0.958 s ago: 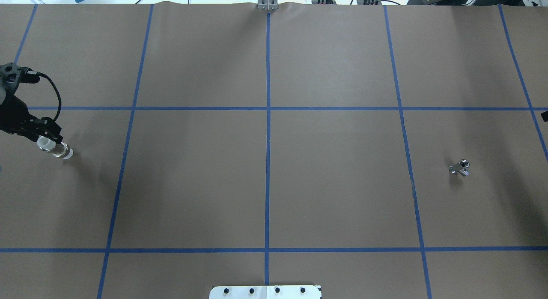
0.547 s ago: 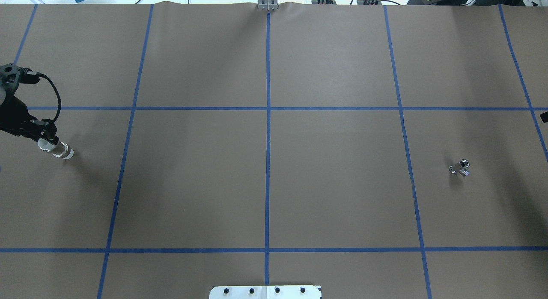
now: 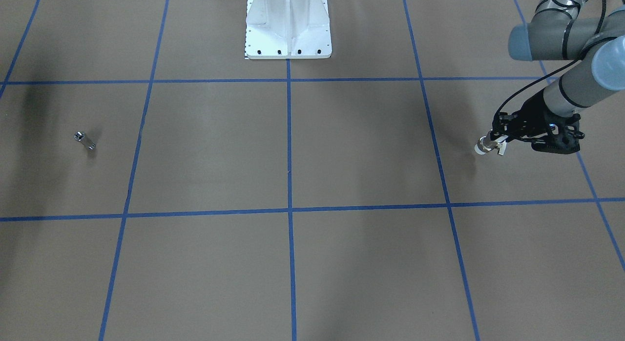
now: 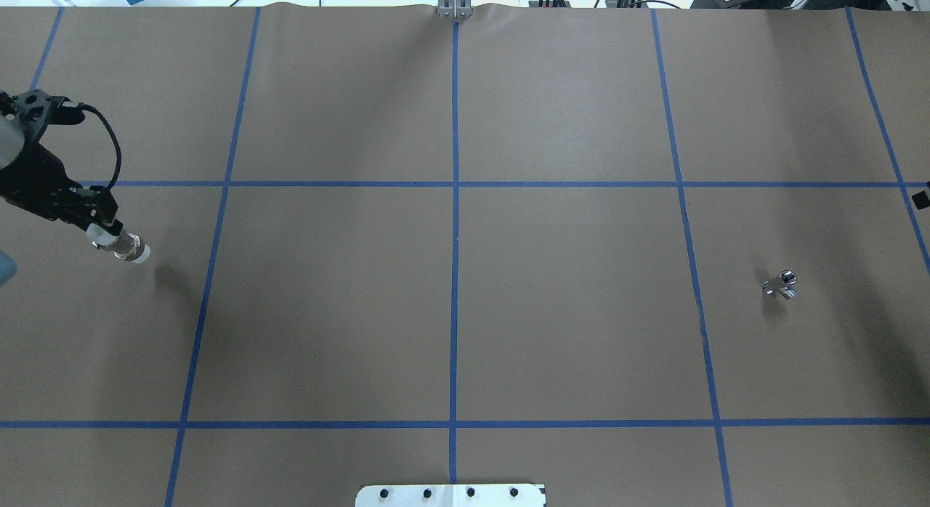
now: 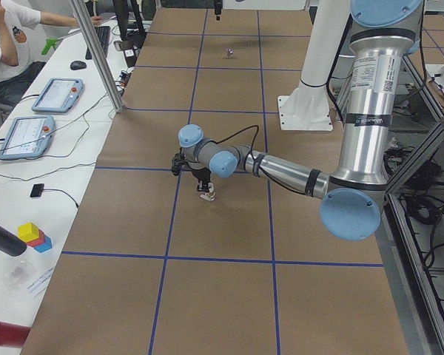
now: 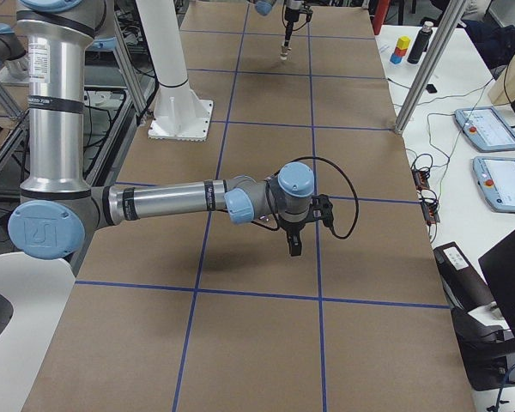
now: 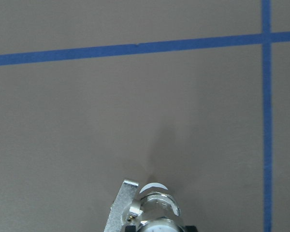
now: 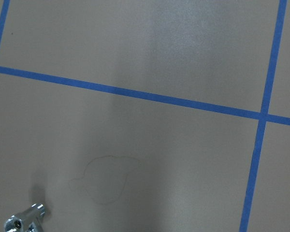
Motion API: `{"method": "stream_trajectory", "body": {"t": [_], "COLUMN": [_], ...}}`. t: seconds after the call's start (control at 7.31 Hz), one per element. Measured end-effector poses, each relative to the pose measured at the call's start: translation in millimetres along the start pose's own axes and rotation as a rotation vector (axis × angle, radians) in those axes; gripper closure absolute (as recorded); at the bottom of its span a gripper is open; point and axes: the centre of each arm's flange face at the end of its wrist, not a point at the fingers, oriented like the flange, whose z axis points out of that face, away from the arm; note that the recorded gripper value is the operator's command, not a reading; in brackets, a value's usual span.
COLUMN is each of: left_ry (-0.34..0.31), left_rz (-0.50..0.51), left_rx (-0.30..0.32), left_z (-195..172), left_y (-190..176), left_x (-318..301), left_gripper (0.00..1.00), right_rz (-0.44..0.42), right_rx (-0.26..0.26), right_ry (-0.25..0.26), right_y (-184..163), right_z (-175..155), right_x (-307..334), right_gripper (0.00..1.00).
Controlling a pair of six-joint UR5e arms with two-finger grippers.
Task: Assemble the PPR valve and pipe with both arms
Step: 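Carry the valve with the left gripper toward the table center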
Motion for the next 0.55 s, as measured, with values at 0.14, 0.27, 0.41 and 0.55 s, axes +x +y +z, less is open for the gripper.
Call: {"method": "stream_trajectory", "body": {"t": [0.14,0.27,0.41,0.55], "left_ry": [0.001,-0.002,-0.008,-0.022], "left_rz": [-0.026,-0.041,-0.050,-0.061], "left_rx": [0.046,0.093,0.117,0.129], "left_z": [-21,-33,-31,-21], "left_y": [-15,-29,-35,-39], "left_x": [39,89,152,223], "left_gripper": [1.00,1.00,1.00,1.00], "right_rz": [-0.004,-0.008,-0.011,-0.013], "right_rx": [0.003,0.006,0.007,0.008], "right_ry": [0.000,0.000,-0.001,-0.001], "right_y": [-1,-3,-3,-4], "right_z": [-1,-1,-1,-1], "right_x": [-1,-2,-3,-4], "right_gripper": [0.01,0.01,0.01,0.01]}}
